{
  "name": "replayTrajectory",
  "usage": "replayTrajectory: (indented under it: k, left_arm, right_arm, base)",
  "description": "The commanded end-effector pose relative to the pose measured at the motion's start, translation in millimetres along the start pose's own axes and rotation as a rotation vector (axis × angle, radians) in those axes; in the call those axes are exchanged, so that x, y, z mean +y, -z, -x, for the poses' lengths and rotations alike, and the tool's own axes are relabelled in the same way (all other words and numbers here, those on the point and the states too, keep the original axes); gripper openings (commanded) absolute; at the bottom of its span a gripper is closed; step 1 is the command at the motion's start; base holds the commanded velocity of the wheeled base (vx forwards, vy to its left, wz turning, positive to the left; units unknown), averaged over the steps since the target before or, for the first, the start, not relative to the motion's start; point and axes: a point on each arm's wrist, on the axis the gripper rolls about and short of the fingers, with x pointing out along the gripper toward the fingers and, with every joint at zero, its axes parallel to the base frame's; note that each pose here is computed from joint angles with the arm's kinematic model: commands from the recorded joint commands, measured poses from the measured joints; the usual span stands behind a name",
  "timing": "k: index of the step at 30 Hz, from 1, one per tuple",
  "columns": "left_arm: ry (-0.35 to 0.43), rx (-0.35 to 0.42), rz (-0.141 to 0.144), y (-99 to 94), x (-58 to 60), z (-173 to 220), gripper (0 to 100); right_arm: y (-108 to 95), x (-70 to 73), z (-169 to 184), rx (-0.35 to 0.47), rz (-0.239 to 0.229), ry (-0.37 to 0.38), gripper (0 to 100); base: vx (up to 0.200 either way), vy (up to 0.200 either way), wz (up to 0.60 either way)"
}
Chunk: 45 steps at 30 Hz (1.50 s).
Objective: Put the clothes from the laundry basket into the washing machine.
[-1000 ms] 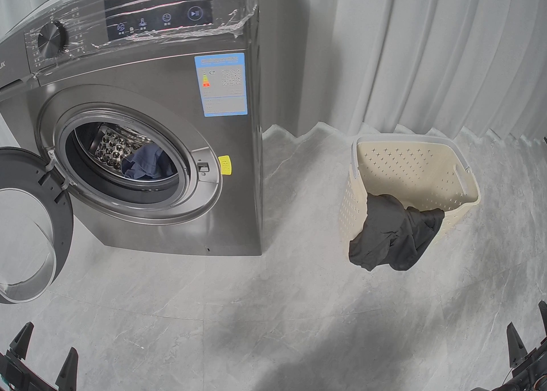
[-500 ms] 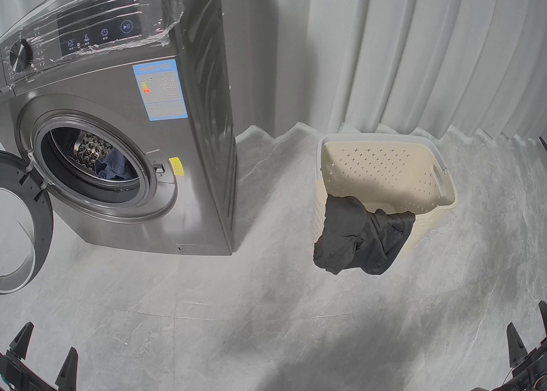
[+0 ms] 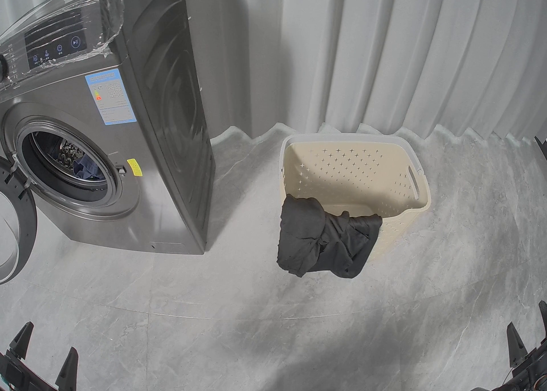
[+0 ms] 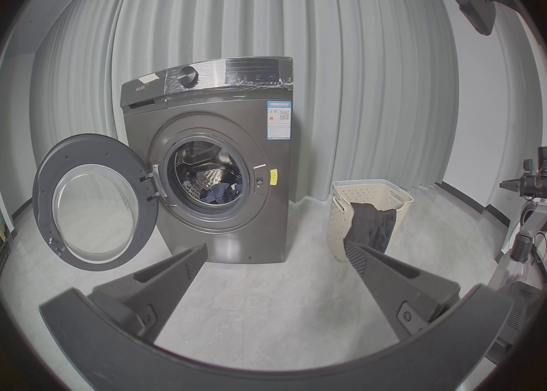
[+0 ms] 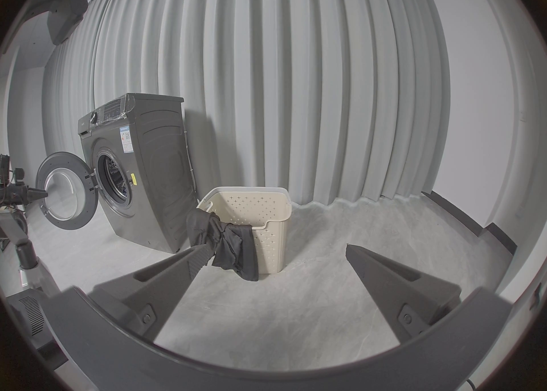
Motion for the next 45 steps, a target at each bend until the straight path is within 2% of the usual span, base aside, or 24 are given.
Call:
replayTrajectory:
  k: [1, 17, 29, 33, 36, 37, 39, 40, 44, 45]
  left_arm:
    - [0.0, 0.005, 0.001, 4.3, -0.1, 0, 100]
    - [-0.001, 0.003, 0.014, 3.8, 0.0, 0, 100]
    - [-0.003, 0.005, 0.016, 4.3, 0.0, 0, 100]
    - [-0.004, 0.005, 0.018, 4.3, 0.0, 0, 100]
    - [-0.004, 0.005, 0.016, 4.3, 0.0, 0, 100]
    - [-0.003, 0.005, 0.014, 4.3, 0.0, 0, 100]
    - [-0.004, 0.005, 0.014, 4.3, 0.0, 0, 100]
    - [-0.003, 0.005, 0.014, 4.3, 0.0, 0, 100]
    - [-0.003, 0.005, 0.016, 4.3, 0.0, 0, 100]
    - [-0.003, 0.005, 0.016, 4.3, 0.0, 0, 100]
  right_arm:
    - [5, 0.1, 0, 0.003, 0.001, 0.0, 100]
    - [5, 0.1, 0, 0.004, -0.002, 0.002, 100]
    - [5, -0.4, 0, 0.0, -0.011, 0.019, 100]
    - [-31, -0.3, 12, -0.137, -0.004, 0.013, 100]
    - [-38, -0.3, 14, -0.143, -0.002, 0.009, 100]
    - [-33, 0.0, 12, -0.071, -0.003, -0.005, 100]
    - [-30, 0.2, 11, -0.046, -0.003, -0.018, 100]
    - [-26, 0.8, 10, -0.005, -0.005, -0.04, 100]
    - [-21, 1.2, 8, 0.099, -0.011, -0.042, 100]
    - [-21, 1.2, 8, 0.099, -0.011, -0.042, 100]
  base:
    - [0.0, -0.2, 0.0]
    - [0.0, -0.013, 0.0]
    - [0.0, -0.2, 0.0]
    - [0.0, -0.15, 0.0]
    - [0.0, 0.0, 0.0]
    - [0.0, 0.0, 0.0]
    - [0.0, 0.0, 0.0]
    - [0.0, 0.0, 0.0]
    - [0.15, 0.0, 0.0]
    - [0.2, 0.0, 0.0]
